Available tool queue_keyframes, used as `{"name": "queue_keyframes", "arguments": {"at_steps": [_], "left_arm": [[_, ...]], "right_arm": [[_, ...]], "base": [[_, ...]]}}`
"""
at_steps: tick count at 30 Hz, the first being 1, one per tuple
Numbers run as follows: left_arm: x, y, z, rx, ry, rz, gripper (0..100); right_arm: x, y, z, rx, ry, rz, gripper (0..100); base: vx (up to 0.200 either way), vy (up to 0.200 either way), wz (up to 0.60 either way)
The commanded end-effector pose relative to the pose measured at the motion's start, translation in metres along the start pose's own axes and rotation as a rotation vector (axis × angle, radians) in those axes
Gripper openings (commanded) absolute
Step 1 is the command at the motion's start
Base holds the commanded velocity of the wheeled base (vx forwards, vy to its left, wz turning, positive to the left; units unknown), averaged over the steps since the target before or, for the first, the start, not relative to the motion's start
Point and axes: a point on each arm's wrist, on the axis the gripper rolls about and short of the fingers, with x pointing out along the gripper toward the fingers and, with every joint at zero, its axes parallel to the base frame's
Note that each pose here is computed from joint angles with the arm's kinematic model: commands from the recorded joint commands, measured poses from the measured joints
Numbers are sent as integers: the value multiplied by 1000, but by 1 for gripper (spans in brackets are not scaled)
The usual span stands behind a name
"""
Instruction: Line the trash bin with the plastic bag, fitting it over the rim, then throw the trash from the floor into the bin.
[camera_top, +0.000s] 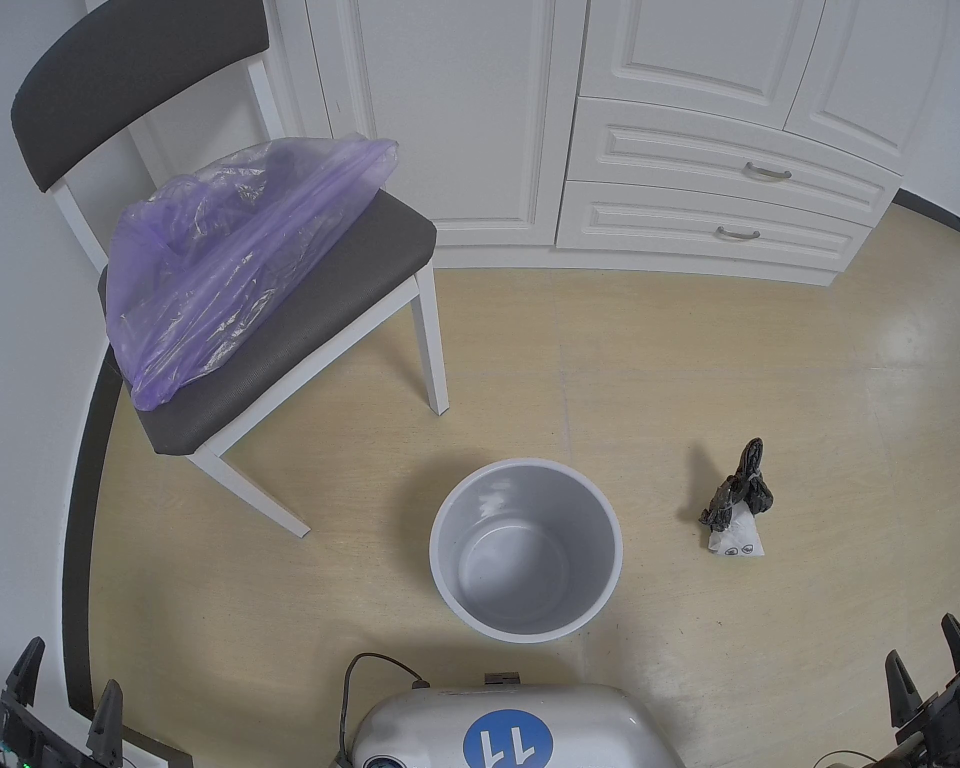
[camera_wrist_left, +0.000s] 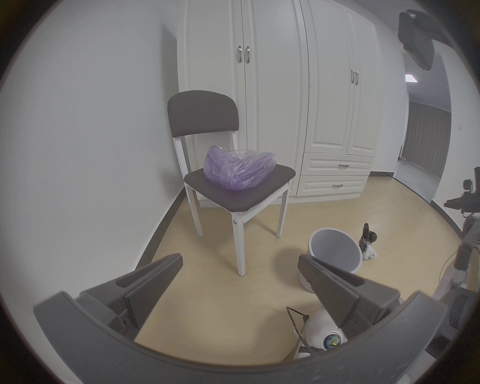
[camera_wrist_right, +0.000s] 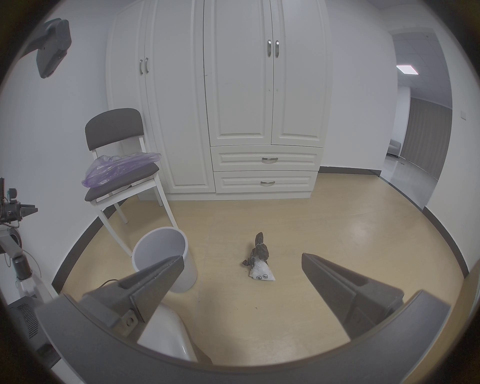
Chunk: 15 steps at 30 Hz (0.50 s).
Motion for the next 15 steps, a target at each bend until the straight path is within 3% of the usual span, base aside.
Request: {"name": "queue_keyframes", "arguments": {"at_steps": [1, 15], "left_arm": [[0, 0, -5, -6, 1, 1, 100], [0, 0, -5, 17, -1, -5, 100]], "right_arm": [[0, 0, -5, -1, -1, 0, 100], [0, 0, -5, -37, -1, 8, 100]], "base": [[0, 0, 0], [0, 0, 0]]}}
